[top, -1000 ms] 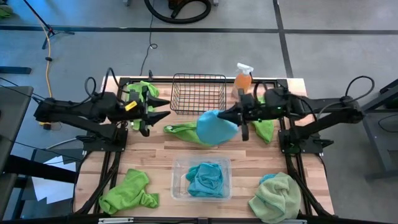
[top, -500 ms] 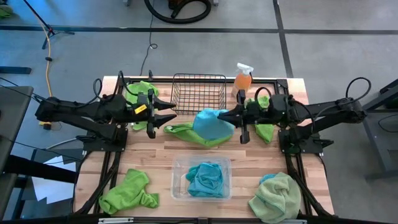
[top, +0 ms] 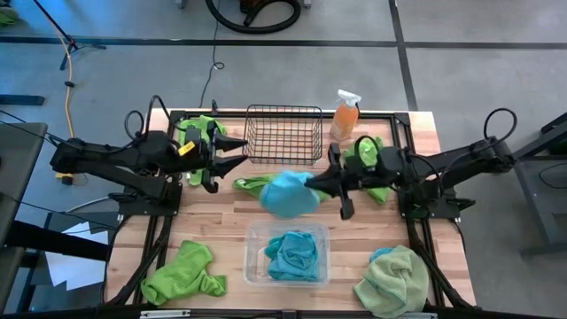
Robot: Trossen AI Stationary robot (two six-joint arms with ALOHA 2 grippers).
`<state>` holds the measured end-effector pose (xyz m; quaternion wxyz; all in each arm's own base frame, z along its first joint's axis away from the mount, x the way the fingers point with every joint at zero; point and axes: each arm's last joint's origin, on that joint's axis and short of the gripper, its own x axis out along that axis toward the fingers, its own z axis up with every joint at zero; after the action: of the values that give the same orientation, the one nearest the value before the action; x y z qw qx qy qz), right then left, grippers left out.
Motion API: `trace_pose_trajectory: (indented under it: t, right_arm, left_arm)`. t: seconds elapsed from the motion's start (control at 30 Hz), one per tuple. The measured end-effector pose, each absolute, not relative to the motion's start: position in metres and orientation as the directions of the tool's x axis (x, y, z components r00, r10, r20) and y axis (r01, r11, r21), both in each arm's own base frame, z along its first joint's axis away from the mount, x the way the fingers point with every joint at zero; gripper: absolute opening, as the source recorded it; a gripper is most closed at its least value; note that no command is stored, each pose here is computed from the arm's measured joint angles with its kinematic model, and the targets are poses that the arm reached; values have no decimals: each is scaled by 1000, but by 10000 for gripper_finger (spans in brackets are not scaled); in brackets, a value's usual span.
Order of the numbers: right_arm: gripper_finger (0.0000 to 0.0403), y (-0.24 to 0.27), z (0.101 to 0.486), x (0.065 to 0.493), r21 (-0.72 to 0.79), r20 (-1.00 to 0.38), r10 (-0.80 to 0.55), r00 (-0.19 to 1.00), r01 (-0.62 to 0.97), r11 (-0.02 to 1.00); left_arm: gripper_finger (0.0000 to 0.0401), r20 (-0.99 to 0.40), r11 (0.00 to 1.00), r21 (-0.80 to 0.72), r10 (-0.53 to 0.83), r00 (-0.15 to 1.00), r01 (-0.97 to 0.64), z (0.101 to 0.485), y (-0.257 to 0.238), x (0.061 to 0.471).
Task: Sort microfiber towel by color & place in baskets
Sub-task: Put the top right blue towel into the transparent bin
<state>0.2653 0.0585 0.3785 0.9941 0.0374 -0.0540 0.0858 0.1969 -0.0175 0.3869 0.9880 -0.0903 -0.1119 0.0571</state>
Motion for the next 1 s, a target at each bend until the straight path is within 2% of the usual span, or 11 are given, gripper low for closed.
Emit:
trace_pose_trajectory:
  t: [0.1,0.43,0.67,0.83,1.0]
  right_arm:
    - [0,76,382,264,87,160,215,963,-231,969]
    - [0,124,384,300,51,113,333,936,-340,939]
    - [0,143,387,328,6,-42,362,931,-362,932]
    - [0,165,382,326,28,-191,400,896,-403,915]
    - [0,180,373,315,102,-307,324,895,-307,946]
  left_arm:
    - [188,221,977,-191,134,966,-92,388,-17,197]
    - [188,220,975,-195,150,964,-107,388,-17,197]
    - [188,219,970,-221,149,964,-100,388,-17,197]
    - [188,219,967,-236,149,964,-96,388,-17,197]
    - [188,219,967,-236,149,964,-96,388,-17,197]
